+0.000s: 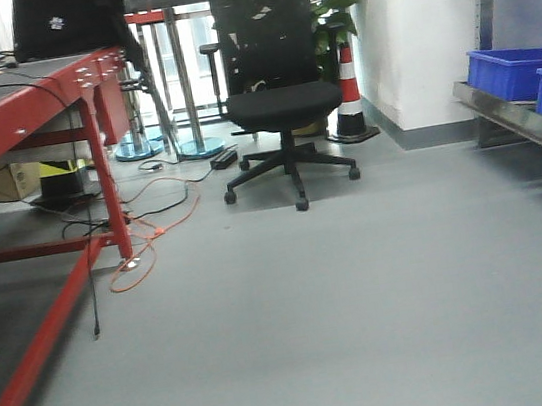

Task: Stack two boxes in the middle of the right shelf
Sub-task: 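Keep holding the boxes while driving up to the blue-bin shelf rack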

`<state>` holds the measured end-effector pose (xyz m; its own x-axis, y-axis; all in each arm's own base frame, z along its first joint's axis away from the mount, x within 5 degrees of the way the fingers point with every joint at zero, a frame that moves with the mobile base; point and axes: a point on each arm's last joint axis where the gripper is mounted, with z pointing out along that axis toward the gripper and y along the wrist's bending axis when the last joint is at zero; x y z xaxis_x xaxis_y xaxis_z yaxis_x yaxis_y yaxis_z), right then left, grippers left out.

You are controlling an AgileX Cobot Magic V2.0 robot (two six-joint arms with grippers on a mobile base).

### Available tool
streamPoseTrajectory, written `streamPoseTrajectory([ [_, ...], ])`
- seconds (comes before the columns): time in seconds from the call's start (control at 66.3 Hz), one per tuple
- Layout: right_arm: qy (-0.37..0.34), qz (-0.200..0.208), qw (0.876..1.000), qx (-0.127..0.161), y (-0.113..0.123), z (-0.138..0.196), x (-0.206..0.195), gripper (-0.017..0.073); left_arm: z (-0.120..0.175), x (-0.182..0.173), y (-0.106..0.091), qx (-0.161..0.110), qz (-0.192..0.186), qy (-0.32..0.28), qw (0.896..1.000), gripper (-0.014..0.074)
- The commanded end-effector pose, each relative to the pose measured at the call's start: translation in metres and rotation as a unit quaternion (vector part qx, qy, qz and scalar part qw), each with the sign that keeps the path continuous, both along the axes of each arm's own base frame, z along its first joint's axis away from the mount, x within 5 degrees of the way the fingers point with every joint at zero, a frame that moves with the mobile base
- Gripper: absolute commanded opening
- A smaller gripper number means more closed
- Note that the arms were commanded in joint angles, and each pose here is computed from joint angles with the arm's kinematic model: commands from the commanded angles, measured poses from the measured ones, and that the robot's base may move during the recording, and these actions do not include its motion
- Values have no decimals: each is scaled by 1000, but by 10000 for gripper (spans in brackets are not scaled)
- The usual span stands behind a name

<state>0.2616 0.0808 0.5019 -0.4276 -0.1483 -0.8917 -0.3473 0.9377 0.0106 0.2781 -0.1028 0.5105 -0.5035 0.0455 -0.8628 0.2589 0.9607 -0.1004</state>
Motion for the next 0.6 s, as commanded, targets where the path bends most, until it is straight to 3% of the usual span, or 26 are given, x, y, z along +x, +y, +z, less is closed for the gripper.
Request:
streamPoseTrajectory([
  [0.0, -26, -3, 1000, -3, -3, 8, -4, -154, 16, -5, 0, -33, -8, -52, 998, -111],
  [0.588, -26, -3, 1000, -3, -3, 8, -4, -154, 16, -5, 0, -33, -8, -52, 998, -111],
])
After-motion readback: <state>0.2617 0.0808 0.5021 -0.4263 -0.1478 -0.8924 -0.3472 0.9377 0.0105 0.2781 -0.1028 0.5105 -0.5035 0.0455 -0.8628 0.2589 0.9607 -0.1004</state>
